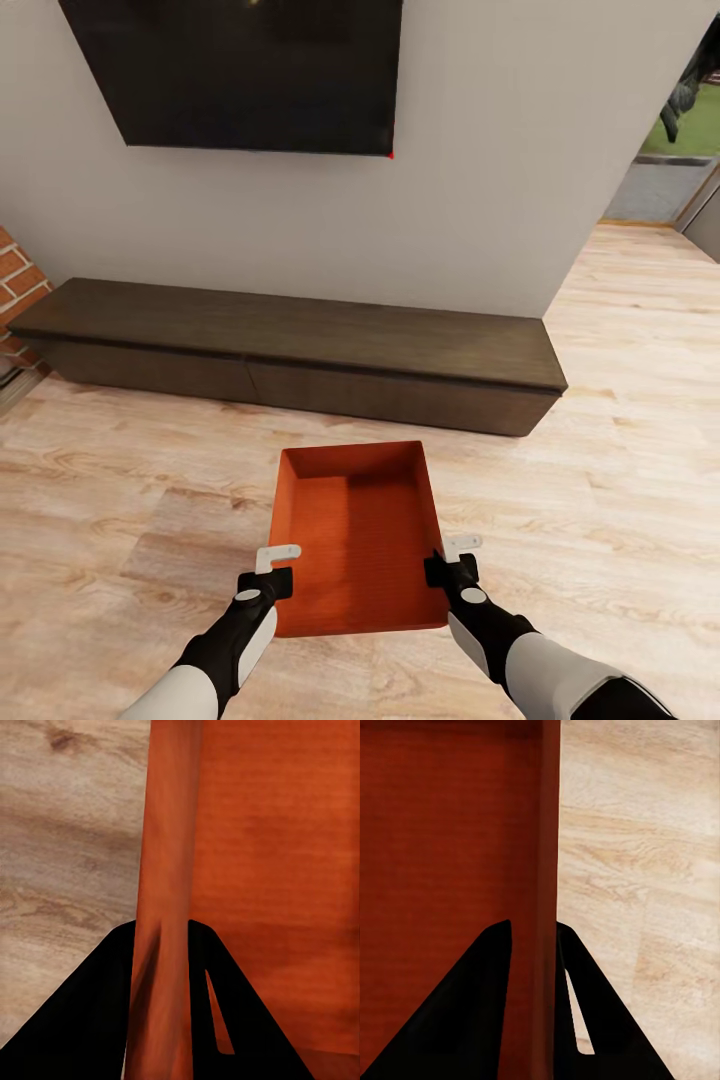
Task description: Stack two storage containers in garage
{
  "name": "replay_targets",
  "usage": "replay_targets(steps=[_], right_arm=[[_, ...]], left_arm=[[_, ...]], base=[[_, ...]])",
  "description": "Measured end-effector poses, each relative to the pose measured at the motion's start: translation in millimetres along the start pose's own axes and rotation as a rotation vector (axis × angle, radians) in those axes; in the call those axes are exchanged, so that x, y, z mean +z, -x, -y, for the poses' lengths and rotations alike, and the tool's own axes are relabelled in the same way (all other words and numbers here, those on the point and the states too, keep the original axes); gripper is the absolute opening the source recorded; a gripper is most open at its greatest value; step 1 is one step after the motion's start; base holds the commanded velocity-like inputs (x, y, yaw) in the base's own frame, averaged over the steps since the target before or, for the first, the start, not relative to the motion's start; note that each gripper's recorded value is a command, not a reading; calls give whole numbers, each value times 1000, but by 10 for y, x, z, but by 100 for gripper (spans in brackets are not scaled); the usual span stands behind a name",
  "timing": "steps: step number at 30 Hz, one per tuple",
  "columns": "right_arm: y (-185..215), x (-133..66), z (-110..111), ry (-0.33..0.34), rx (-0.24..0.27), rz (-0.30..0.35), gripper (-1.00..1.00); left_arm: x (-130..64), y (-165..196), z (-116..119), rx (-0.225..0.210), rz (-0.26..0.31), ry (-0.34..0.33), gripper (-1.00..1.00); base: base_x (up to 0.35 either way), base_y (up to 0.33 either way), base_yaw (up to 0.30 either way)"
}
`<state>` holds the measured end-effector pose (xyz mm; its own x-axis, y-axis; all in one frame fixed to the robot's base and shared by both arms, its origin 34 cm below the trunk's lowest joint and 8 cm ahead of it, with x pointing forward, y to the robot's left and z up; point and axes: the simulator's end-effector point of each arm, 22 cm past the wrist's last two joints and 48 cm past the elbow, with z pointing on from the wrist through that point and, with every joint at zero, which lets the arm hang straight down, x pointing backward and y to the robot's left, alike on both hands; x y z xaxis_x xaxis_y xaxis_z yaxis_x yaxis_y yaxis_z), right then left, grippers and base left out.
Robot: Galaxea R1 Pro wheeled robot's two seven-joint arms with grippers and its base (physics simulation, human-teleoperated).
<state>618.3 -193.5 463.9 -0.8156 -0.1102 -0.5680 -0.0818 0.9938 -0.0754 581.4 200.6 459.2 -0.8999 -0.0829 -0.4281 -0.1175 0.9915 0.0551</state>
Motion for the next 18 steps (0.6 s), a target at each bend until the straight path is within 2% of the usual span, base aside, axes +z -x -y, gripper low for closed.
replay_targets(steps=[12, 18], right_arm=[[-19, 0, 0, 2, 2, -8, -100], [-22, 1, 1, 2, 1, -9, -100]], left_arm=[[-2, -13, 1, 4, -9, 2, -100], [-2, -17, 2, 4, -10, 2, -100]], base=[[0, 0, -4], [0, 0, -193]])
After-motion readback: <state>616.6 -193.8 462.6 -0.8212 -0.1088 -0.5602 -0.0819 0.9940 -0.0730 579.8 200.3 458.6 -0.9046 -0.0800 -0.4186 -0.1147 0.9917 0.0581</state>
